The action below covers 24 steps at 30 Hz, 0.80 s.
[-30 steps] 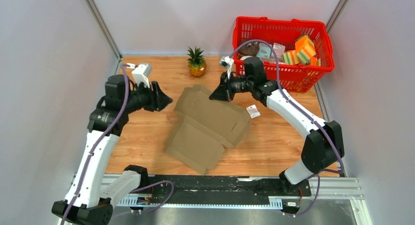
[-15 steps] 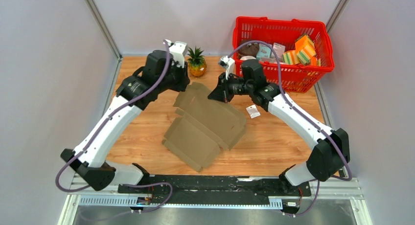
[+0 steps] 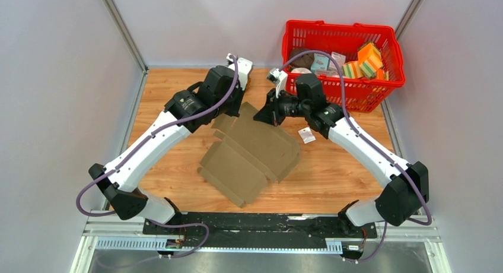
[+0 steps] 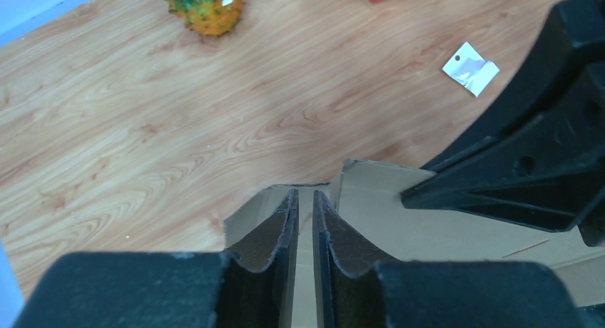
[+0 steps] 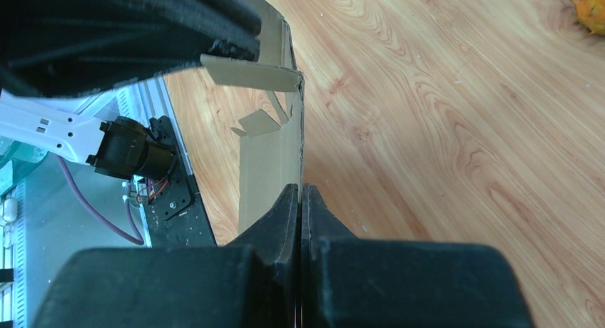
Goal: Fold the paper box
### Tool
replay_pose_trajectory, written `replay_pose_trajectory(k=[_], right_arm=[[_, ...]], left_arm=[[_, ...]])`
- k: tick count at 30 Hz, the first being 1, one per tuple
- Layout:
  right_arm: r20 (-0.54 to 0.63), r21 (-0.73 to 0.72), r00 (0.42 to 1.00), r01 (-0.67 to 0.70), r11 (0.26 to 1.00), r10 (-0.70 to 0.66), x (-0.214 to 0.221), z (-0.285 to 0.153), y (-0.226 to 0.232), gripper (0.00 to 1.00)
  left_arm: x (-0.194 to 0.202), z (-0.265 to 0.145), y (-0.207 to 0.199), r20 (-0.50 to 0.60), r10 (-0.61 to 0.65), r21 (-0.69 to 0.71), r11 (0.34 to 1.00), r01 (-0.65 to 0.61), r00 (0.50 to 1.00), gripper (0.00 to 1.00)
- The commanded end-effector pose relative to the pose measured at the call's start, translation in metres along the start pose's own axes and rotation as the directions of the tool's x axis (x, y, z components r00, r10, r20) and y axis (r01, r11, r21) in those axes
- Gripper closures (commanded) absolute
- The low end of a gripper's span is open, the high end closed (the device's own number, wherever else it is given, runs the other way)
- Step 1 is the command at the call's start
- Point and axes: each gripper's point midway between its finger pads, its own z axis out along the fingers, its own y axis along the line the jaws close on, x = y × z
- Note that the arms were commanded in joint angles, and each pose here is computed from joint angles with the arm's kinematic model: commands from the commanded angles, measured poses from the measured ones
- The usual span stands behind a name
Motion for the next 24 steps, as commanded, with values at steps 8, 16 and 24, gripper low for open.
replay_pose_trajectory(k=[8, 16, 24], right_arm=[[0.051, -0.058, 0.999, 0.020, 0.998, -0.017, -0.013, -0.009, 0.022, 1.00], [0.054, -0.128, 0.999, 0.016, 0.992, -0.009, -0.010, -0.011, 0.034, 1.00], [0.076, -0.102, 0.997, -0.025, 0.994, 0.033, -0.017, -0.016, 0.035, 1.00]], left_arm=[[0.012, 0.007, -0.042, 0.020, -0.059, 0.166, 0.985, 0.055, 0.998, 0.80], [-0.002, 0.001, -0.055, 0.087, -0.123, 0.244, 0.965, 0.099, 0.989, 0.75], [0.040, -0.033, -0.018, 0.182, -0.323, 0.256, 0.927, 0.273, 0.929, 0.62]])
